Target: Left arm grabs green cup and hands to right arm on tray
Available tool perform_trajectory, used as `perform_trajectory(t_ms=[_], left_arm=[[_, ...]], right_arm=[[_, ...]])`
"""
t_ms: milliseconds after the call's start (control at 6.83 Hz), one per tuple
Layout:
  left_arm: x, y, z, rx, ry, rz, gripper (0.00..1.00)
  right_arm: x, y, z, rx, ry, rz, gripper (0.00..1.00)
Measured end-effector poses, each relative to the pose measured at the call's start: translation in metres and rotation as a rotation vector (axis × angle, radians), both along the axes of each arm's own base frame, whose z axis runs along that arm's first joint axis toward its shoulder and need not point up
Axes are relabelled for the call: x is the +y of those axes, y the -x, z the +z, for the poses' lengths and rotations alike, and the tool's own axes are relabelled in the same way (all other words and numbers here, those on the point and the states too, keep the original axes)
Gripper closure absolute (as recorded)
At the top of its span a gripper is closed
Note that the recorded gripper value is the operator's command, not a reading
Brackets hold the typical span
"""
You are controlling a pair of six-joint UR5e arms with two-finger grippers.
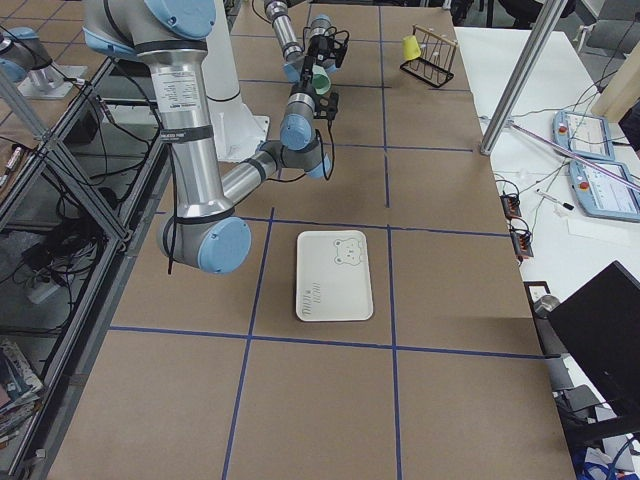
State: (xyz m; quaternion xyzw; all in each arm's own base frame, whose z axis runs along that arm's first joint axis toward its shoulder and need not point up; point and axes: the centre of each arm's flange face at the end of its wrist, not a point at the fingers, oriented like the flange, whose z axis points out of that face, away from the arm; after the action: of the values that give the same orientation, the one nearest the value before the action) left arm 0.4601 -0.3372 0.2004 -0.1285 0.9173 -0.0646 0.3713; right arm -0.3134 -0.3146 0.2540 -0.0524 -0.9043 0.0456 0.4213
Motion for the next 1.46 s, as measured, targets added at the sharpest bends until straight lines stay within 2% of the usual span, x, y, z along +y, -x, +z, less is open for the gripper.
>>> perform_trajectory(t_ms=[586,1172,1318,1465], left_arm=[[0.028,-0.011,-0.007,0.016,0.019,0.078,0.96],[0.031,-0.012,-0.011,0.02,0.02,0.083,0.96],[0.032,-0.013,-0.012,0.025,0.025,0.08,0.96],[0.034,-0.015,-0.014,0.031,0.034,0.078,0.94]], right_arm=[[-0.002,0.003,-0.006,-0.012,0.005,0.013,0.01],[0.011,0.016,-0.006,-0.013,0.004,-0.029,0.02],[0.014,0.018,-0.007,-0.014,0.005,-0.035,0.05],[0.013,0.021,-0.01,-0.02,0.006,-0.032,0.2]])
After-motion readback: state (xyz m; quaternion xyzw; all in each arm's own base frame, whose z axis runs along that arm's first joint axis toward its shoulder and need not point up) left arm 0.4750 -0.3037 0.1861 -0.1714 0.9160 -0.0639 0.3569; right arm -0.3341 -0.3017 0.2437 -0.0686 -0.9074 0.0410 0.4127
